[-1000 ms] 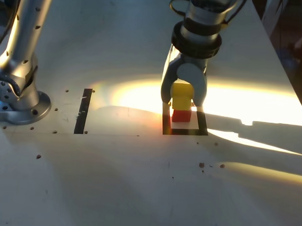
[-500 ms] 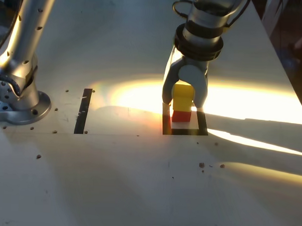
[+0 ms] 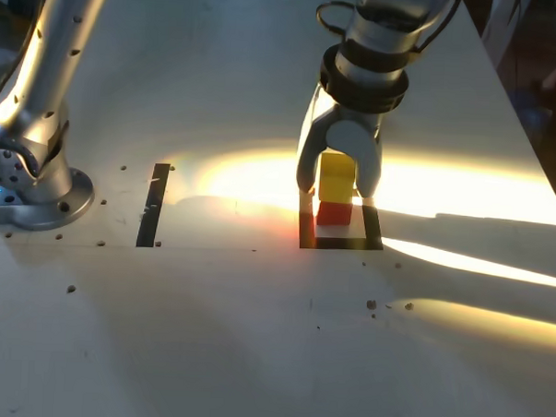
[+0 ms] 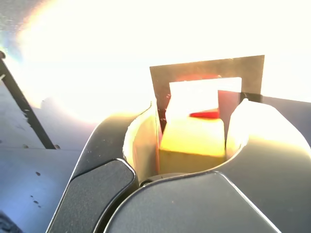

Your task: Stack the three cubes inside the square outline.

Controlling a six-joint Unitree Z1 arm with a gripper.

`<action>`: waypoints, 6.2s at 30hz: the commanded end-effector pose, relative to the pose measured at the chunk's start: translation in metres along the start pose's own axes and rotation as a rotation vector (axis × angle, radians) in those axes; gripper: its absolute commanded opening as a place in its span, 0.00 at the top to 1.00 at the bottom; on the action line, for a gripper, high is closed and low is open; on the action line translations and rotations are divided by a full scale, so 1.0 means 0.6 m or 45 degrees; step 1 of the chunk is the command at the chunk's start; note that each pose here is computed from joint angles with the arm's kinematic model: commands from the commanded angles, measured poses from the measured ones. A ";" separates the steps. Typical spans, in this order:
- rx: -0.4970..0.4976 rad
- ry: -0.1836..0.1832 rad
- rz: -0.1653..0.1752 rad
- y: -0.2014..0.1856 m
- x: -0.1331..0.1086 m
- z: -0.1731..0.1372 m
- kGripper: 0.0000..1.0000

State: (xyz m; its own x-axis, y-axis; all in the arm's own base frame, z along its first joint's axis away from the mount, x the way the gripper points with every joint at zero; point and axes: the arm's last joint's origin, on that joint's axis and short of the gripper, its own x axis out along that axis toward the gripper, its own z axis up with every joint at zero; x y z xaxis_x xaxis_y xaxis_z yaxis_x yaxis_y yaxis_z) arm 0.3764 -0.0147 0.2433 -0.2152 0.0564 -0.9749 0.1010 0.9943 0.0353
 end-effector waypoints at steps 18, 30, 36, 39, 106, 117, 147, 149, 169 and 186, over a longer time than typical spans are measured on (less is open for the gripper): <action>0.009 -0.168 0.114 0.048 -0.123 -0.112 0.01; -0.089 -0.114 0.170 0.327 -0.090 -0.148 0.02; -0.080 -0.043 0.129 0.375 -0.048 -0.130 0.05; -0.095 0.003 0.084 0.387 -0.015 -0.110 0.06; 0.055 -0.225 0.113 0.190 -0.170 -0.127 0.76; 0.104 -0.184 0.089 0.030 -0.167 -0.111 0.76; 0.053 -0.084 0.009 -0.030 -0.119 -0.066 0.75; 0.053 -0.081 0.012 -0.030 -0.115 -0.061 0.74; 0.077 -0.057 0.047 -0.029 -0.092 -0.024 0.60; 0.084 -0.054 0.084 -0.026 -0.102 -0.032 0.04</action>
State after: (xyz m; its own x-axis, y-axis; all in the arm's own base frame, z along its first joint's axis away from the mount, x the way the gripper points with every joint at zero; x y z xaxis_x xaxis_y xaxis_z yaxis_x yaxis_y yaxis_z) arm 0.3716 -0.0319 0.3019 -0.1715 0.1126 -0.9787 0.1742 0.9813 0.0823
